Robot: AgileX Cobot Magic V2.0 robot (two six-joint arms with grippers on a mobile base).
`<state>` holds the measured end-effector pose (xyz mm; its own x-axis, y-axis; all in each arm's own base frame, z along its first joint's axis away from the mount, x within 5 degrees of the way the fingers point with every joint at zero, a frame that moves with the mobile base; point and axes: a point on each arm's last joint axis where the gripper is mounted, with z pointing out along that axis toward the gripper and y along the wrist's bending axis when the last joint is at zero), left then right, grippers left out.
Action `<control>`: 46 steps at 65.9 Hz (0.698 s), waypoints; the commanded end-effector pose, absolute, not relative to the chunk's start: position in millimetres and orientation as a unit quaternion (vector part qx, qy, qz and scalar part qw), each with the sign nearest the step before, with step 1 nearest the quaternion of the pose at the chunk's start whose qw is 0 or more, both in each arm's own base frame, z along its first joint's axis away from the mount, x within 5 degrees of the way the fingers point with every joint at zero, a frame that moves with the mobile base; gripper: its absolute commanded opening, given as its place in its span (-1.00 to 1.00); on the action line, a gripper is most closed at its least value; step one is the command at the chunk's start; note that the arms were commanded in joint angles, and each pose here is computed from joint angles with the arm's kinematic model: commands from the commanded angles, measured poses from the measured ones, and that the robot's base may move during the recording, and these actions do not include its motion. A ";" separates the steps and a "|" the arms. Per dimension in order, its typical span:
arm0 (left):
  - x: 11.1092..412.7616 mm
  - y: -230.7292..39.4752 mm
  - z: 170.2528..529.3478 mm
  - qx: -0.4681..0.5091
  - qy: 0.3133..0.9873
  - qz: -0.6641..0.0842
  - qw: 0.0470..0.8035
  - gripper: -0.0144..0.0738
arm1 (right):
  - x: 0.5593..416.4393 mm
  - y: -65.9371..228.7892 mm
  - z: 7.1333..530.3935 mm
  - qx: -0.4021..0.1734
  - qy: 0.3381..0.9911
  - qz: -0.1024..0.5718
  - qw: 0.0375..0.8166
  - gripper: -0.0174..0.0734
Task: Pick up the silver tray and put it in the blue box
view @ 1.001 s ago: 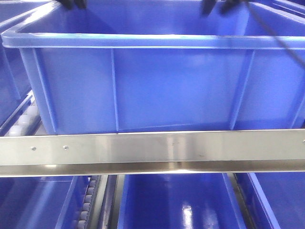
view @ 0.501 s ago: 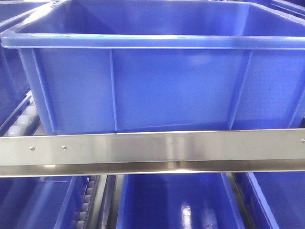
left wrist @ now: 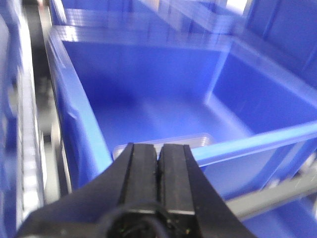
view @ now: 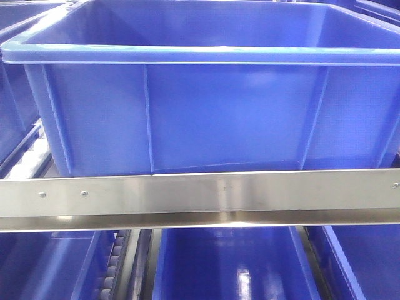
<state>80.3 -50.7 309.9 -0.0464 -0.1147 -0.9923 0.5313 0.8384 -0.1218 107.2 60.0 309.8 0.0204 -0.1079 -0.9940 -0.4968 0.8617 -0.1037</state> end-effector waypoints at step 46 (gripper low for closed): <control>59.2 -41.8 266.7 0.170 0.660 -0.259 0.684 -0.89 | 84.9 48.4 313.3 -0.218 0.646 0.143 0.717 -0.51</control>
